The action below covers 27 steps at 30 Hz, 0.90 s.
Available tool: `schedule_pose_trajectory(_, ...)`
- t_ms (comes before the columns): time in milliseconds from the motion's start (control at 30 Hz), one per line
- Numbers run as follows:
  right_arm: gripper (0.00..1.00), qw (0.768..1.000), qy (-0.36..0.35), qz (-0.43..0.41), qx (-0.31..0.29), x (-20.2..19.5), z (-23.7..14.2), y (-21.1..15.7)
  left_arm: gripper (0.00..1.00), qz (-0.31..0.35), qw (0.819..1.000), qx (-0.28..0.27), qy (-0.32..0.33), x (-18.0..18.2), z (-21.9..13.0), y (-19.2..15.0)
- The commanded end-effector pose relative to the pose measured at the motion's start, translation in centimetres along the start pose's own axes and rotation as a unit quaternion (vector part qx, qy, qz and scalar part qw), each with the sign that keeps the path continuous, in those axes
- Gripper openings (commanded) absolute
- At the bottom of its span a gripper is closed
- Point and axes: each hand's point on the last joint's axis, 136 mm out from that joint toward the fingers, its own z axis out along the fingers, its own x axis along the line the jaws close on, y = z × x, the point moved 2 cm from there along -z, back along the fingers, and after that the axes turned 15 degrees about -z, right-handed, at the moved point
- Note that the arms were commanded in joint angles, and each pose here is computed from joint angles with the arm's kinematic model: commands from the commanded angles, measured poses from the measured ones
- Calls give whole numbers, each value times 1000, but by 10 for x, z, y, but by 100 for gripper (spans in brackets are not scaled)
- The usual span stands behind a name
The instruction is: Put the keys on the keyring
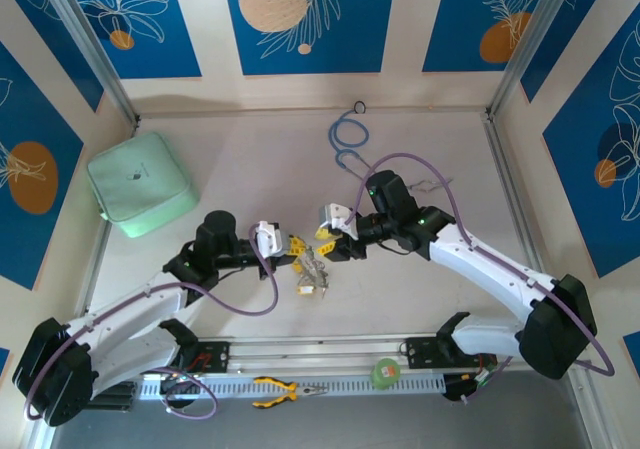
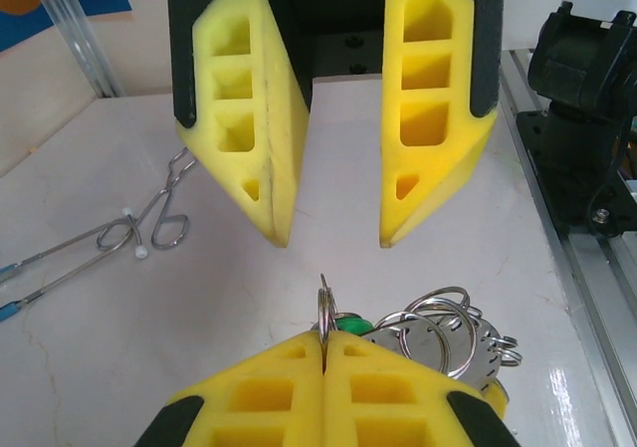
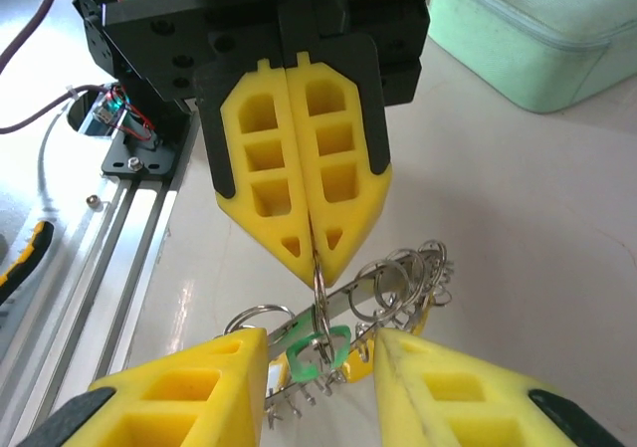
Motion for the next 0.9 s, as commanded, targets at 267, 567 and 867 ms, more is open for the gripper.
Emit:
schedule_pose_trajectory(267, 29, 1000, 23, 5, -21, 0, 14, 2, 0, 17, 999, -40, -23, -8, -1, 20)
schedule_pose_trajectory(567, 5, 999, 29, 1, -33, -1, 15, 8, 0, 16, 999, -41, -24, -8, 0, 20)
schedule_pose_trajectory(867, 0, 1000, 13, -17, 13, -5, 9, 6, 30, 19, 1000, -19, 9, 0, -2, 14)
